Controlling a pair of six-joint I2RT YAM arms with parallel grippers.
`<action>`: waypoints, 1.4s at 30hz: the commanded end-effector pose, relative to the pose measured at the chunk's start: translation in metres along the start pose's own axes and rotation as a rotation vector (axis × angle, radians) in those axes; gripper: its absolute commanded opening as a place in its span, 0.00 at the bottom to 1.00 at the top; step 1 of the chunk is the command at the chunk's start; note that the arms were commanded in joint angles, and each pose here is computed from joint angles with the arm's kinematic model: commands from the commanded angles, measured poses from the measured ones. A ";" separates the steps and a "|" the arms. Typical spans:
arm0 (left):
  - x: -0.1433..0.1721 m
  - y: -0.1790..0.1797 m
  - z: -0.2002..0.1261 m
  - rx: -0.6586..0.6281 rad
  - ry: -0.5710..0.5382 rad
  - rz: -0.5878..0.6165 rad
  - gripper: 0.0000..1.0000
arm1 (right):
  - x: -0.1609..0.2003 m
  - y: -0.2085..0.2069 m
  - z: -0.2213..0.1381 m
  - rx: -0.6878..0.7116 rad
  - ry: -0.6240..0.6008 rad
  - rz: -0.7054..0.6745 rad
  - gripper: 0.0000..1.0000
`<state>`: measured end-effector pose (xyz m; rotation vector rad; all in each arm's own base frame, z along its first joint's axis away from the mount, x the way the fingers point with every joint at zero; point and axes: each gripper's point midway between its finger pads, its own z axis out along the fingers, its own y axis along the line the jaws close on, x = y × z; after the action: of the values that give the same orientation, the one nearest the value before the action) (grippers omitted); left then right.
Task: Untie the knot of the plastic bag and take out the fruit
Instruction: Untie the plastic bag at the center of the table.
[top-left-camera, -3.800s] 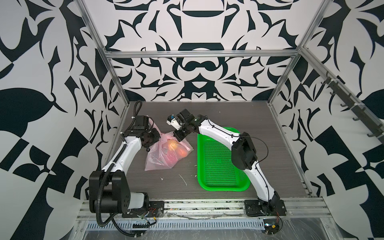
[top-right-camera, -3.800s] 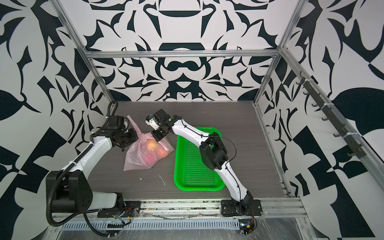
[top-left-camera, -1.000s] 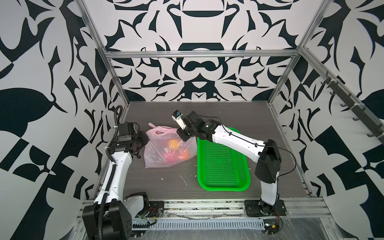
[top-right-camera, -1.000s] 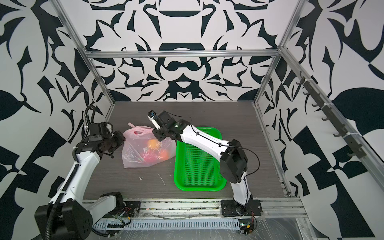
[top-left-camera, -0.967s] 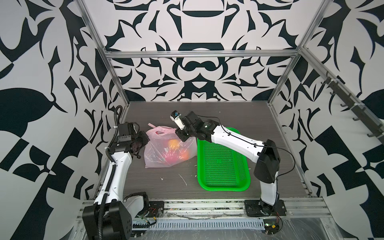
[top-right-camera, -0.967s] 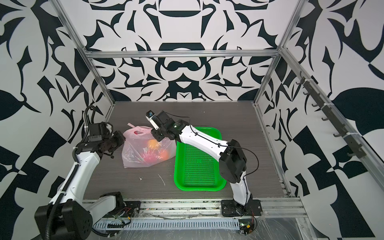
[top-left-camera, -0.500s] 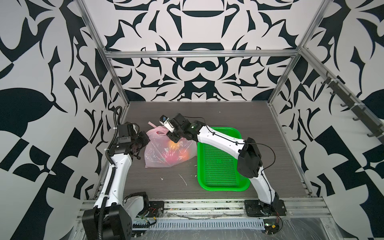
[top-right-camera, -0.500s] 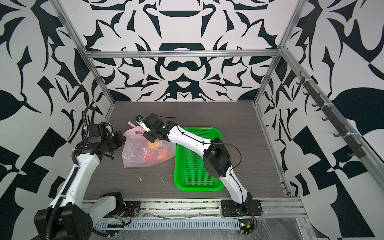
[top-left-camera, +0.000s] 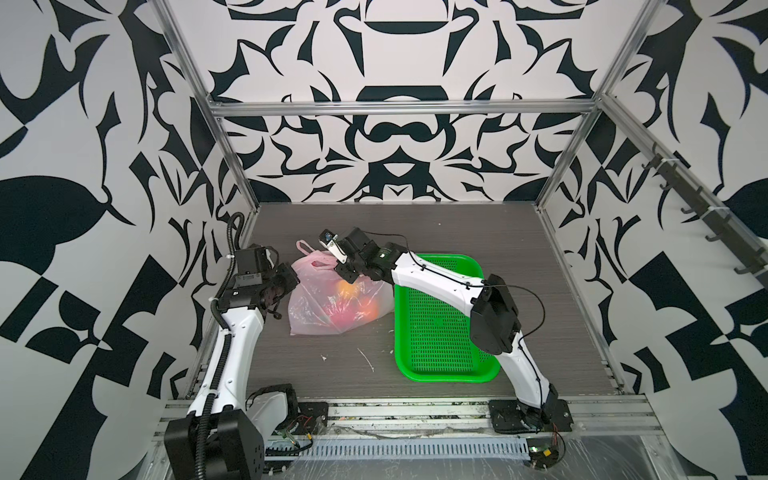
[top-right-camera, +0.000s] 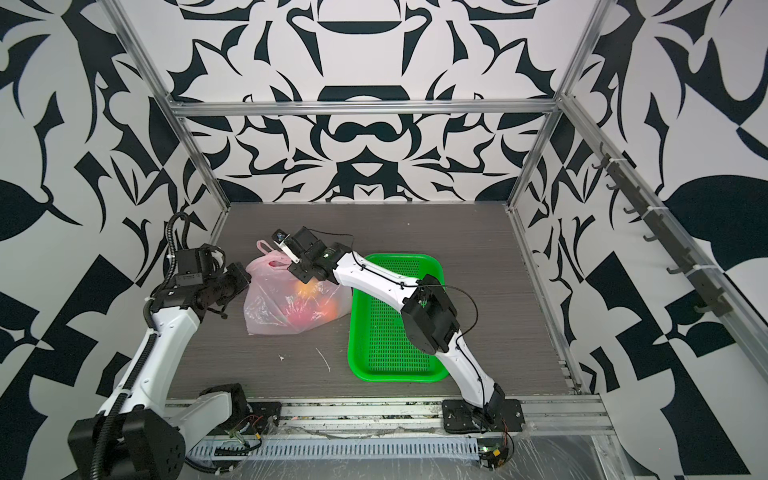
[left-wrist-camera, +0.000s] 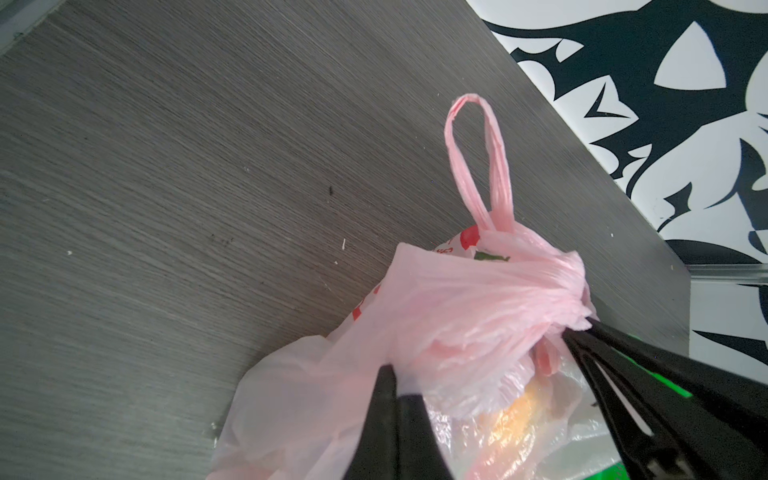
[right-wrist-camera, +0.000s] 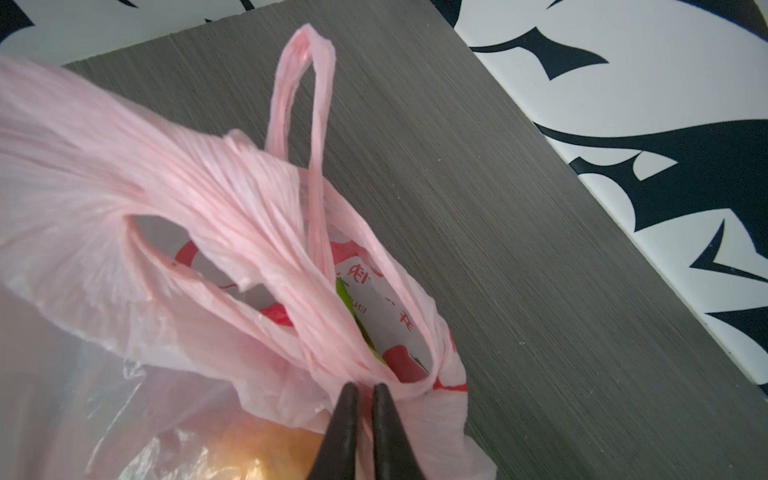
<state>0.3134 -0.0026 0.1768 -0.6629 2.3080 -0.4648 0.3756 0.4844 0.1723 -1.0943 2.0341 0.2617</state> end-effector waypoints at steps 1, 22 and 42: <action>-0.001 0.007 0.004 -0.021 -0.015 -0.022 0.00 | -0.023 -0.027 -0.034 0.053 -0.081 0.068 0.03; 0.016 0.020 0.013 -0.054 0.037 -0.029 0.14 | 0.019 -0.072 -0.061 0.013 -0.024 0.295 0.00; 0.030 -0.042 -0.027 -0.283 0.093 0.405 1.00 | 0.006 -0.073 -0.067 -0.003 -0.052 0.395 0.00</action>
<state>0.3023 -0.0678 0.2054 -0.3157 2.4721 -0.2644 0.3944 0.4027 0.1917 -0.7301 2.2315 0.4442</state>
